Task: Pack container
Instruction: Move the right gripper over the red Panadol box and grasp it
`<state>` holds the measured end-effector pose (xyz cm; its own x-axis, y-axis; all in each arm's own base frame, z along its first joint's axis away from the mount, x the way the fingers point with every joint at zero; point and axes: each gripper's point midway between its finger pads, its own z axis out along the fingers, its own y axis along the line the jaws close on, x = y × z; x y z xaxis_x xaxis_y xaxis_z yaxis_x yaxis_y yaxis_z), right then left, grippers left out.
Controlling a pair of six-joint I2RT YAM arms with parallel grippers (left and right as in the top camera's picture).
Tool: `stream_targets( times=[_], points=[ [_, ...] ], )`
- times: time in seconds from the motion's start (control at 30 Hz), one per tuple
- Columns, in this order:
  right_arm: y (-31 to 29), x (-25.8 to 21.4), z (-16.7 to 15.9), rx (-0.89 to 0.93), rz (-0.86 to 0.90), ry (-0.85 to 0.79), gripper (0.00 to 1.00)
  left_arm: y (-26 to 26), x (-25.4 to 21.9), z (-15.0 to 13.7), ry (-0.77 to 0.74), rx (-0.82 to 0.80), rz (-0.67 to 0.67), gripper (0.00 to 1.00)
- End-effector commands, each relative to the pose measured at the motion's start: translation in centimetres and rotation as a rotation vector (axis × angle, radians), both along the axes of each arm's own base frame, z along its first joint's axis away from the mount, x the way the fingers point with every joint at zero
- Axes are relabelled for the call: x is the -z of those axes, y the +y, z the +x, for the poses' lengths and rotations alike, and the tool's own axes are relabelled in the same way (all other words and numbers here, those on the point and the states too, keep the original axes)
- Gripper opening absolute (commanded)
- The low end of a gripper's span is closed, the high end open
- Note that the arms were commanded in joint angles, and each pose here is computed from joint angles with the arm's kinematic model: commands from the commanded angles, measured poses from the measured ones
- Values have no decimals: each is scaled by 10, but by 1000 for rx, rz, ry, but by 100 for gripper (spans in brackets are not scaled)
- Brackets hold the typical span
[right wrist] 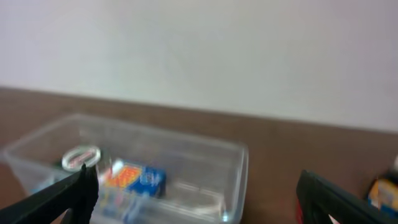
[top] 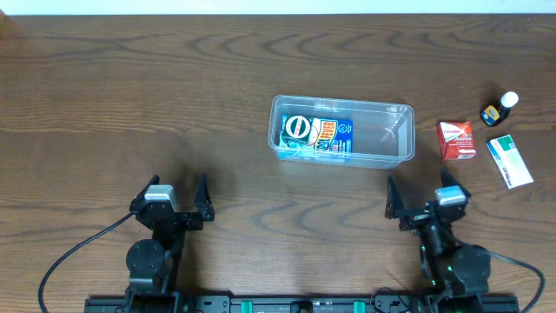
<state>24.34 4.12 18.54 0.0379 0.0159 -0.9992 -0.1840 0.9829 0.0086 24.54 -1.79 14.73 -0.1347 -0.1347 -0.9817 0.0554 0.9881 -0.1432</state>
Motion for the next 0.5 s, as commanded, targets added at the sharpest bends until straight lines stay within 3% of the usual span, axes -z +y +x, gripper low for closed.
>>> stream_targets(
  times=[0.0,0.27,0.47],
  points=[
    [-8,-17,-2,41,16,-35,99,0,17,-1,57,0,19,98],
    [-49,-74,-7,259,7,91,99,0,17,-1,57,0,19,98],
    [-68,-92,19,321,-36,383,99,0,17,-1,57,0,19,98]
  ],
)
